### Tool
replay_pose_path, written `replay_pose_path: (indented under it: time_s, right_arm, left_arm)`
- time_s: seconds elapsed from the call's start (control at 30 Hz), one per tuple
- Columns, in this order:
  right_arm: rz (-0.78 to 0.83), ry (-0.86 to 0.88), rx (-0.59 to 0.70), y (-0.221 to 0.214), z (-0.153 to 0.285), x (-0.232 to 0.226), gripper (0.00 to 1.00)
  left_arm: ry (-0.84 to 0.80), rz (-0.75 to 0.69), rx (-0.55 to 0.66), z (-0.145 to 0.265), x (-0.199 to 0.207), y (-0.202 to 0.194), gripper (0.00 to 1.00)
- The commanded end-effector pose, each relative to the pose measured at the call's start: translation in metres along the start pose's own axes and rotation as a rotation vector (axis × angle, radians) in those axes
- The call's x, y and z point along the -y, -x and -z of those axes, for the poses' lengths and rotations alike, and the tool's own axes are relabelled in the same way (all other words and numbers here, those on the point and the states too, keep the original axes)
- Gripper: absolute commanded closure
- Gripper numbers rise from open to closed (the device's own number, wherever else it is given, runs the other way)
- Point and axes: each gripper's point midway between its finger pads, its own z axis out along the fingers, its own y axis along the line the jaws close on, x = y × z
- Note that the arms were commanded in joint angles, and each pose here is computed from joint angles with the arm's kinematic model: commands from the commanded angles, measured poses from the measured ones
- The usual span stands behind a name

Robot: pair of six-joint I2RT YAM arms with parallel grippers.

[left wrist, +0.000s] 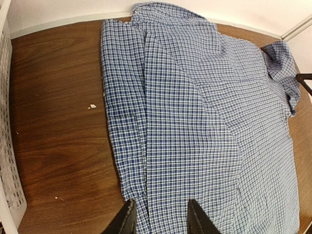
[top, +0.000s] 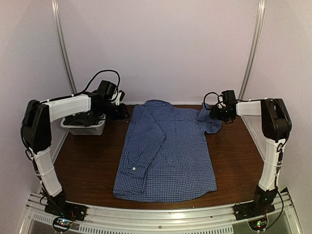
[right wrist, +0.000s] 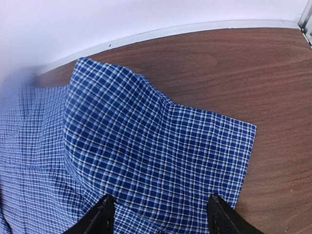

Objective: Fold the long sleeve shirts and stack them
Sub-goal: Pick up the 1/3-folded shirt from the center of the board.

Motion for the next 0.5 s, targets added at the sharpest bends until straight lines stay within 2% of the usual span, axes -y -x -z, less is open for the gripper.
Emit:
replay_pose_path:
  time_s: [0.0,0.07,0.27,0.4,0.47]
  right_arm:
    - [0.031,-0.007,-0.006,0.005,-0.007,-0.003,0.42]
    - [0.041,-0.008,-0.013,0.003,-0.006,-0.006,0.51]
    - [0.073,0.027,-0.01,0.007,0.004,-0.024,0.88]
    - [0.084,0.063,0.002,0.013,0.016,-0.039,0.99]
    - [0.086,0.076,0.006,0.015,0.023,-0.046,1.0]
  left_arm:
    - [-0.054,0.002,0.026,0.018,0.016,0.005,0.63]
    - [-0.069,0.004,0.028,0.021,0.021,0.005,0.63]
    - [-0.097,0.002,0.029,0.026,0.032,0.004,0.63]
    - [-0.109,0.003,0.029,0.028,0.038,0.003,0.63]
    - [-0.117,0.004,0.028,0.03,0.041,0.002,0.63]
